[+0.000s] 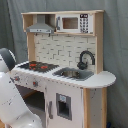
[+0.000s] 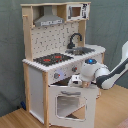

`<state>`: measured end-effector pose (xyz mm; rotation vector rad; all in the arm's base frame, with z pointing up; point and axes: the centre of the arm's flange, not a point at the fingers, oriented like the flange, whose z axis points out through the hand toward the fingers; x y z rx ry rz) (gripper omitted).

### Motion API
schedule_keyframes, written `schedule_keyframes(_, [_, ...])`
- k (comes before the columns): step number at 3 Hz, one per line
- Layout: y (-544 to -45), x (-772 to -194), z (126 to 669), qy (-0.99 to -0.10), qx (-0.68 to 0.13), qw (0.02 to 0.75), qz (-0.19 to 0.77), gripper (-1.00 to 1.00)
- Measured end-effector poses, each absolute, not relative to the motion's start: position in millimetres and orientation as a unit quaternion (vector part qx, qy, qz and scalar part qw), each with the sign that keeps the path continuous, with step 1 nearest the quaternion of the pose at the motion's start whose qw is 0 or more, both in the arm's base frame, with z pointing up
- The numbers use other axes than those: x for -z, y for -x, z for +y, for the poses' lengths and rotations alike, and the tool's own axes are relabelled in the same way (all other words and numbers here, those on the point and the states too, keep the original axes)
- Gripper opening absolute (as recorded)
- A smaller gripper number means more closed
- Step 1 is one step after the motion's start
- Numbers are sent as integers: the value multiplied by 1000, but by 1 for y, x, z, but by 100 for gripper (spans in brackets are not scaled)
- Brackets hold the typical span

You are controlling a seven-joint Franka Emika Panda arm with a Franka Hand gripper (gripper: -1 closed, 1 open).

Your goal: Play with the kitchen

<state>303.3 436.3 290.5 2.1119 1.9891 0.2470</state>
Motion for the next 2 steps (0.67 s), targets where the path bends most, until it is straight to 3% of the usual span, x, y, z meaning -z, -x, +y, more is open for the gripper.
schedule_keyframes(1, [-297, -298, 444, -735, -99, 115, 661, -100])
schedule_keyframes(2, [-298, -299, 444, -735, -100, 117, 660, 100])
